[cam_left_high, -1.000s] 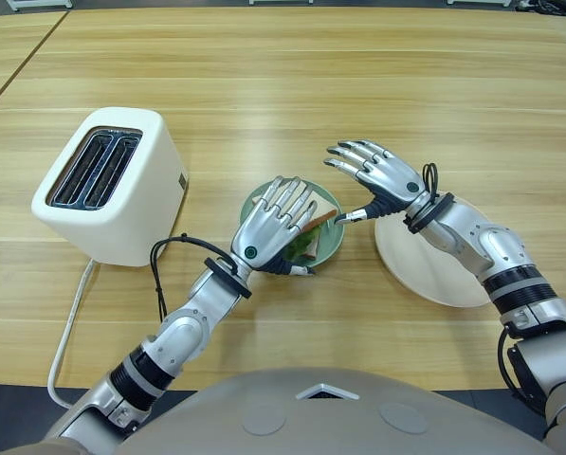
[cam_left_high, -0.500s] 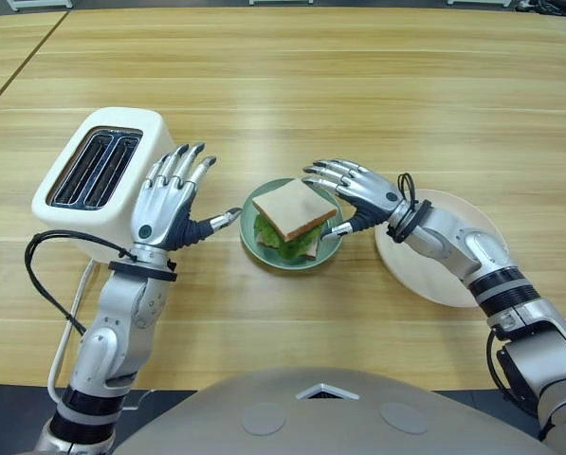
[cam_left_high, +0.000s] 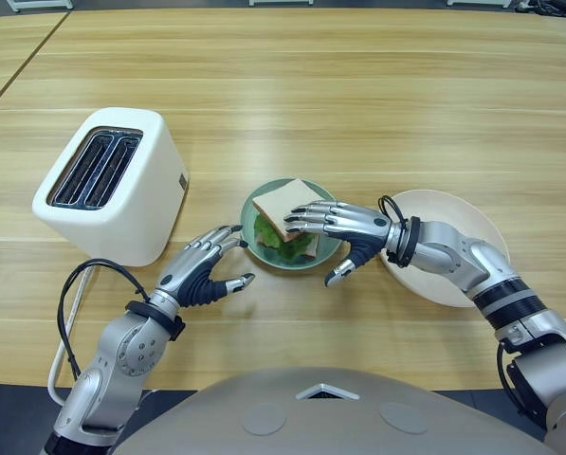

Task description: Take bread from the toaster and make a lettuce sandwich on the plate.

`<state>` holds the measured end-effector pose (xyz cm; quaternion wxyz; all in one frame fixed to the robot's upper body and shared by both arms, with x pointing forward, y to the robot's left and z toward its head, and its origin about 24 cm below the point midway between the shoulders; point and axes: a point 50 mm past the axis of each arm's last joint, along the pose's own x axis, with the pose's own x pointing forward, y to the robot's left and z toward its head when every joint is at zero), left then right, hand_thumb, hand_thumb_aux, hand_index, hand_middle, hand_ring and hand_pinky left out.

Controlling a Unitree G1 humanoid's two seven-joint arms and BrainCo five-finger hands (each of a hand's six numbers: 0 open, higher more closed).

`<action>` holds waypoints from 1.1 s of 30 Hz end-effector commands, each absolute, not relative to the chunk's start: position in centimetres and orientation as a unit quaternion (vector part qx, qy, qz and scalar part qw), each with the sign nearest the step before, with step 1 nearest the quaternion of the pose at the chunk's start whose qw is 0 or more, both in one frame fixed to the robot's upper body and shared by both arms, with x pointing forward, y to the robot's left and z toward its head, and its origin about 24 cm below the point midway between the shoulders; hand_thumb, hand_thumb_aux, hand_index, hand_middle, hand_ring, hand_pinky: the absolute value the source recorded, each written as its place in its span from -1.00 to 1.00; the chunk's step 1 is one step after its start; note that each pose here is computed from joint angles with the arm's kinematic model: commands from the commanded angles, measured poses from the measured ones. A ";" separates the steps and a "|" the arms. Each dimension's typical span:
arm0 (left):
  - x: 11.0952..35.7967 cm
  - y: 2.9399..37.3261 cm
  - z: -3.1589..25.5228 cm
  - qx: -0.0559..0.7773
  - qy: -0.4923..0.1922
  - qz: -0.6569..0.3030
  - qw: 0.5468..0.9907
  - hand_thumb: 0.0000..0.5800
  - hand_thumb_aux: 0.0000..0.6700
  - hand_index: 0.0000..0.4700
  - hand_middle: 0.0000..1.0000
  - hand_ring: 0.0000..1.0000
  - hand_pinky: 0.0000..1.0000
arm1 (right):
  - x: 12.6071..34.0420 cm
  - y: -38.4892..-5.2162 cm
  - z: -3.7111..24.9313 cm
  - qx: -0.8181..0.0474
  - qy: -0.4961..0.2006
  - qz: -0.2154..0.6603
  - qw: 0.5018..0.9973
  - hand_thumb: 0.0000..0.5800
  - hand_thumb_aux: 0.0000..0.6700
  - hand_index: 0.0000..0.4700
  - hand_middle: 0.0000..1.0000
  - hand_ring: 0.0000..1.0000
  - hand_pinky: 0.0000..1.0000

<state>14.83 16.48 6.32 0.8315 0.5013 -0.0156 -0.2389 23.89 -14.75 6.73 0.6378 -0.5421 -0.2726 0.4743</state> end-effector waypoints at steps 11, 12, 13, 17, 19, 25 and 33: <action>16.1 16.3 4.7 0.480 0.002 -0.241 0.844 -0.38 -0.66 -0.66 -1.00 -1.00 -1.00 | 22.1 -16.0 2.9 -0.622 -0.179 0.562 0.514 -1.00 -1.00 -1.00 -1.00 -1.00 -1.00; 16.2 16.2 4.6 0.479 0.002 -0.240 0.844 -0.38 -0.66 -0.66 -1.00 -1.00 -1.00 | 22.1 -16.1 2.7 -0.624 -0.173 0.564 0.512 -1.00 -1.00 -1.00 -1.00 -1.00 -1.00; 16.2 16.2 4.6 0.478 0.002 -0.239 0.845 -0.36 -0.65 -0.65 -1.00 -1.00 -1.00 | 22.1 -16.2 2.6 -0.625 -0.166 0.566 0.512 -1.00 -1.00 -1.00 -1.00 -1.00 -1.00; 16.4 16.3 4.7 0.476 0.002 -0.237 0.847 -0.34 -0.64 -0.64 -1.00 -1.00 -1.00 | 21.7 -16.6 1.9 -0.618 -0.137 0.580 0.512 -1.00 -1.00 -1.00 -1.00 -1.00 -1.00; 16.4 16.3 4.7 0.475 0.002 -0.236 0.848 -0.36 -0.65 -0.65 -1.00 -1.00 -1.00 | 21.6 -16.6 1.8 -0.617 -0.130 0.584 0.511 -1.00 -1.00 -1.00 -1.00 -1.00 -1.00; 16.8 16.6 5.1 0.465 -0.007 -0.216 0.859 -0.60 -0.79 -0.79 -1.00 -1.00 -1.00 | 21.4 -16.8 1.9 -0.612 -0.119 0.590 0.513 -1.00 -1.00 -1.00 -1.00 -1.00 -1.00; 17.2 16.9 5.9 0.466 -0.032 -0.195 0.863 -1.00 -1.00 -1.00 -1.00 -1.00 -1.00 | 23.6 -15.2 7.5 -0.610 -0.285 0.481 0.562 -1.00 -1.00 -1.00 -1.00 -1.00 -1.00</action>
